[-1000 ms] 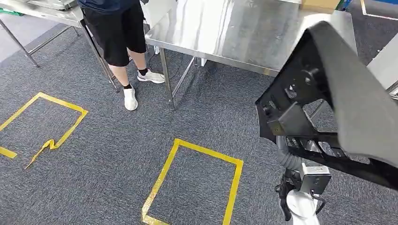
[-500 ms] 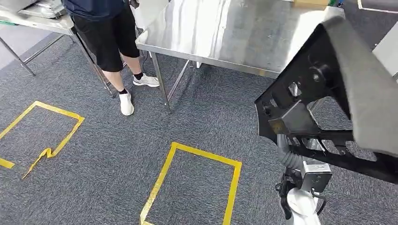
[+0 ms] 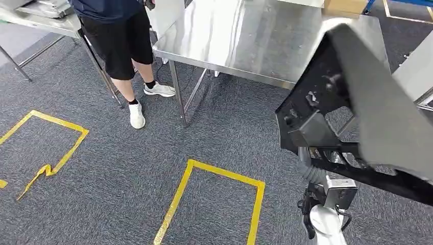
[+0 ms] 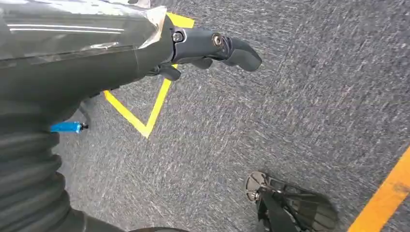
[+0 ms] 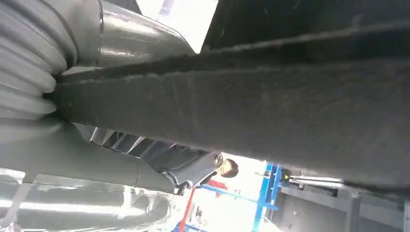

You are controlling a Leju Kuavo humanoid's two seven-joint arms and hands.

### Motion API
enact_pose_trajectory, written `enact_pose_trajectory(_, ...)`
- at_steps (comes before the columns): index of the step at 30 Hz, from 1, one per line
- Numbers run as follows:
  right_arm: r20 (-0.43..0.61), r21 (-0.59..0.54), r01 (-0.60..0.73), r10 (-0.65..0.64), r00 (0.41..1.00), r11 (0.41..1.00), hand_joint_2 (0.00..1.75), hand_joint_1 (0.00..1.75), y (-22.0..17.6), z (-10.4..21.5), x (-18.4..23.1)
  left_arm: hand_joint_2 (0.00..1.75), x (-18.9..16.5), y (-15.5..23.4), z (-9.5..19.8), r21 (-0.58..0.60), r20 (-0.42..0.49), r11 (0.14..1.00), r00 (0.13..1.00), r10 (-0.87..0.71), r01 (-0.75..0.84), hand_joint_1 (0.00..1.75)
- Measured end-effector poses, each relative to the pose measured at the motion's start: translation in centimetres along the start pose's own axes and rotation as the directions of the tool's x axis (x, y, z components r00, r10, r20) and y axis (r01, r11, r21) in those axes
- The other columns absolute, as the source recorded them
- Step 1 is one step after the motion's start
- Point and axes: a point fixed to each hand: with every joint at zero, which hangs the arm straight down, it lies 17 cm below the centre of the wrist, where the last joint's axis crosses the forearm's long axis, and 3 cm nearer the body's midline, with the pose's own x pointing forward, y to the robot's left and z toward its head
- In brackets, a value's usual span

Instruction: Take the parts from the cabinet and place them on the table.

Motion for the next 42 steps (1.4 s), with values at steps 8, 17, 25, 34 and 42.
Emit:
enact_pose_trajectory(8, 0.005, 0.000, 0.001, -0.001, 1.000, 1.000, 1.75, 1.75, 0.02, -0.21, 0.08, 1.75, 0.24, -0.06, -0.02, 0.000, 0.005, 1.000, 1.000, -0.001, 0.001, 0.00)
enact_pose_trajectory(17, 0.002, 0.000, 0.008, -0.008, 1.000, 1.000, 1.75, 1.75, 0.28, -0.21, 0.07, 1.75, 0.02, 0.20, -0.05, 0.006, 0.002, 1.000, 1.000, -0.005, 0.005, 0.00)
enact_pose_trajectory(25, 0.015, -0.001, 0.010, -0.010, 1.000, 1.000, 1.75, 1.75, 0.38, -0.66, 0.36, 1.75, 0.14, 0.37, -0.12, 0.012, 0.003, 1.000, 1.000, -0.006, 0.006, 0.00)
enact_pose_trajectory(34, -0.001, 0.004, 0.007, -0.007, 1.000, 1.000, 1.75, 1.75, 0.44, -0.18, -0.11, 1.75, 0.00, 0.34, -0.08, 0.012, 0.002, 1.000, 1.000, -0.001, 0.001, 0.00)
enact_pose_trajectory(42, 0.001, 0.001, 0.007, -0.007, 1.000, 1.000, 1.75, 1.75, 0.41, -0.20, -0.04, 1.75, 0.30, -0.01, -0.01, 0.003, 0.010, 1.000, 1.000, 0.001, -0.001, 0.00)
